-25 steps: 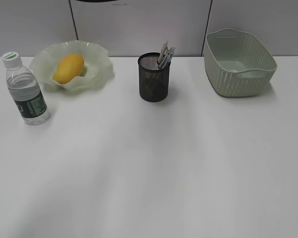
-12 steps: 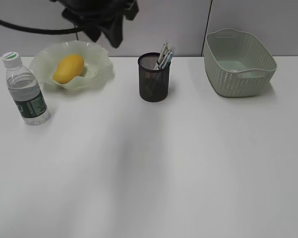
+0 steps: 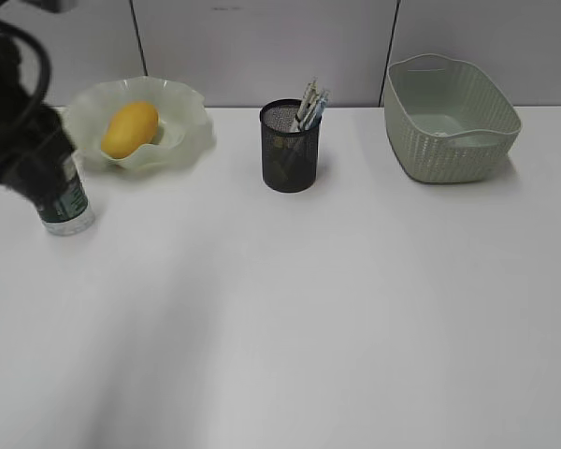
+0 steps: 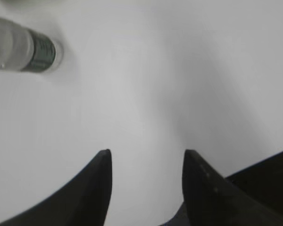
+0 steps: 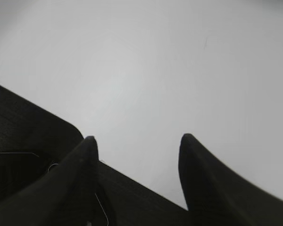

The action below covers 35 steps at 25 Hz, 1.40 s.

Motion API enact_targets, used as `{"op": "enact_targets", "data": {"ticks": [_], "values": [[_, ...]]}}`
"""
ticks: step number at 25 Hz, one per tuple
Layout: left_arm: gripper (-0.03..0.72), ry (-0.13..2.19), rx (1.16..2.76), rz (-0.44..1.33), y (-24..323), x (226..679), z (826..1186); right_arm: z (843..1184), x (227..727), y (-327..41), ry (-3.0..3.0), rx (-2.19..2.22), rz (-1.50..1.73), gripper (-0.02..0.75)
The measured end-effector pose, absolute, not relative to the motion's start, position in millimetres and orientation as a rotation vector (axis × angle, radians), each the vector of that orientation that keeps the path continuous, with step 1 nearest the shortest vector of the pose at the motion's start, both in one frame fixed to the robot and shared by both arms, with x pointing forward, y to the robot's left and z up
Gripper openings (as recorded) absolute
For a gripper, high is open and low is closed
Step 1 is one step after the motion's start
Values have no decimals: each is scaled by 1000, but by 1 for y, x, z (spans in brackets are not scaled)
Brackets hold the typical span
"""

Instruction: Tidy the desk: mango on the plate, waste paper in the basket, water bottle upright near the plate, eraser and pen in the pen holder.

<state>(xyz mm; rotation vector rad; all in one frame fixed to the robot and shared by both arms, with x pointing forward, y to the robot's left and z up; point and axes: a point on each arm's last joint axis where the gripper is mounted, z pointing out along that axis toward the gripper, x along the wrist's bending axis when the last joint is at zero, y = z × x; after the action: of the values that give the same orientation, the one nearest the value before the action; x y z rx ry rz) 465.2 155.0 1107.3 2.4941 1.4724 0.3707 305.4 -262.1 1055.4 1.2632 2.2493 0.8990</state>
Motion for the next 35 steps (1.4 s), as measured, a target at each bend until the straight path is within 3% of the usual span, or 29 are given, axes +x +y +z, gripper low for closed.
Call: {"op": "enact_targets", "data": {"ticks": [4, 10, 19, 26, 35], "values": [[406, 1463, 2478, 382, 187, 420, 1103, 1055, 305, -262, 2251, 1267, 905, 444], [558, 1428, 2393, 405, 233, 355, 1094, 1055, 305, -261, 2253, 1270, 910, 530], [579, 1290, 2096, 528, 289, 275, 1088, 1050, 301, -266, 2309, 1292, 793, 545], [582, 1251, 2040, 540, 295, 265, 1063, 1040, 298, -268, 2350, 1314, 719, 545], [582, 1218, 2007, 547, 289, 272, 1057, 1039, 299, -268, 2346, 1311, 723, 546]]}}
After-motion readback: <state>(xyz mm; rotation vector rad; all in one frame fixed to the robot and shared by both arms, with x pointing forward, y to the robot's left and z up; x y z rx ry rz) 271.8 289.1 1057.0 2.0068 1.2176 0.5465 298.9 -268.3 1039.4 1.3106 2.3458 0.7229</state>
